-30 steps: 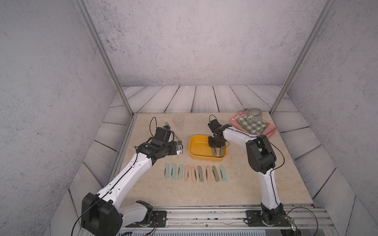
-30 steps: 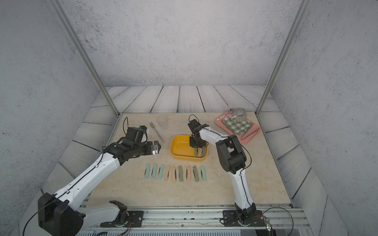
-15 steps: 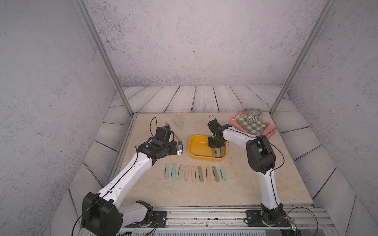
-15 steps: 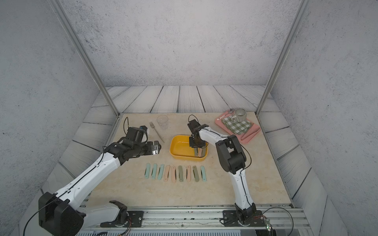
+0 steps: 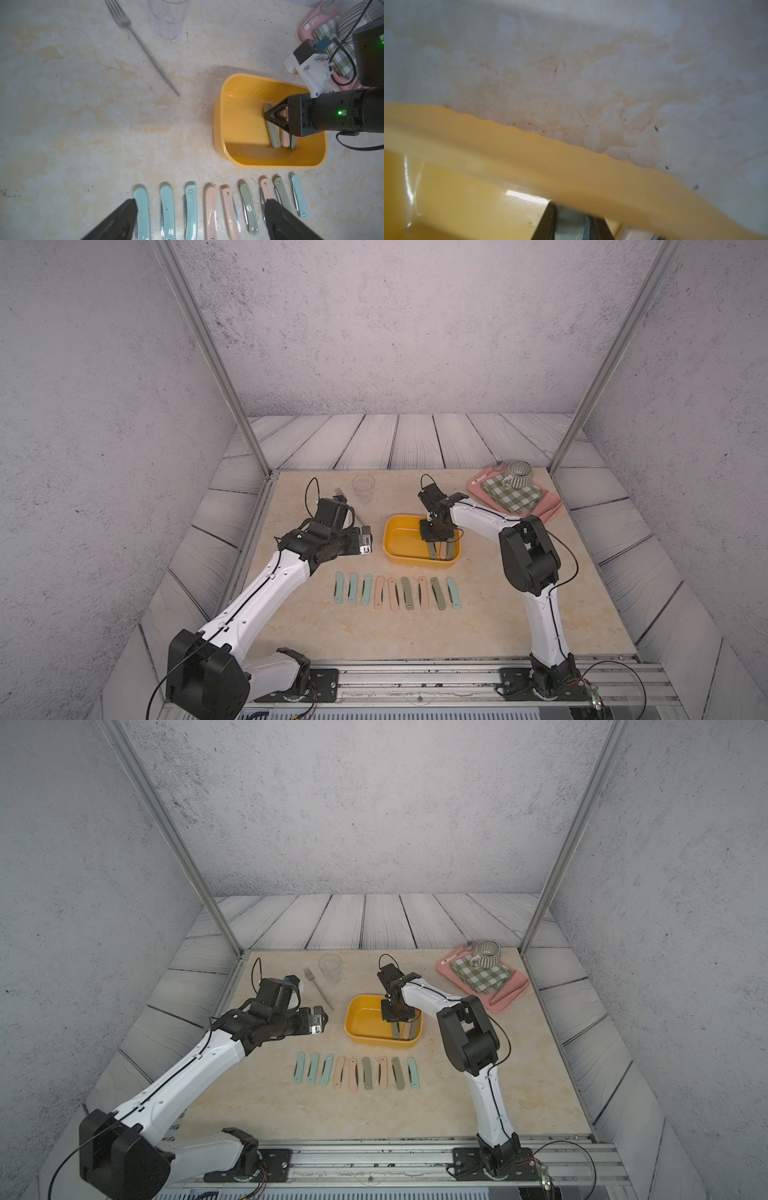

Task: Take the fruit knife out of the storage box
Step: Pick up the fruit knife from the storage box.

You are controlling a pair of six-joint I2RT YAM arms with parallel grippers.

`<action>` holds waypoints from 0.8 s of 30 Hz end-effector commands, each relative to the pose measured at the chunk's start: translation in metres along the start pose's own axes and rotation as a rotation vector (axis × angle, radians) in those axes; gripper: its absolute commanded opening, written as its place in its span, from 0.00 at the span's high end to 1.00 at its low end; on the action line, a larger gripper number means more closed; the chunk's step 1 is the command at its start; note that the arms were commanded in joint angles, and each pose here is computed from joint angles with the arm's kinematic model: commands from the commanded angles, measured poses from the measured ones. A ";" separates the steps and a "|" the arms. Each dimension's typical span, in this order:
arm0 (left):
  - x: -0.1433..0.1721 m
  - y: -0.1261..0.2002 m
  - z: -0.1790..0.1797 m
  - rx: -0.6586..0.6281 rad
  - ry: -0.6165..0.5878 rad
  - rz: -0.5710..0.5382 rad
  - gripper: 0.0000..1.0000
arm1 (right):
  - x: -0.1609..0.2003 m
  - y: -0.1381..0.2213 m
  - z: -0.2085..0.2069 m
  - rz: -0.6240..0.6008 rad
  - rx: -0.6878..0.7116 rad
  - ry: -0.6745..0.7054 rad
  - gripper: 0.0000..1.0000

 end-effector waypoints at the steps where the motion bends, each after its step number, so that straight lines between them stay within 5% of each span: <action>1: 0.002 -0.003 0.002 -0.003 0.008 0.000 0.01 | -0.011 0.030 0.005 -0.059 -0.006 0.019 0.88; 24: 0.000 -0.003 0.000 0.002 0.010 -0.003 0.01 | -0.023 0.082 0.011 -0.143 -0.039 0.054 0.88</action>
Point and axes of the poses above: each gripper's point midway between its finger pads, its own y axis back along the fingers, its own z axis along the line the jaws close on, x = y × z, the point moved 4 cm from there along y, back along the fingers, and after that the axes turned 3 degrees about -y, right-handed, at the moved point
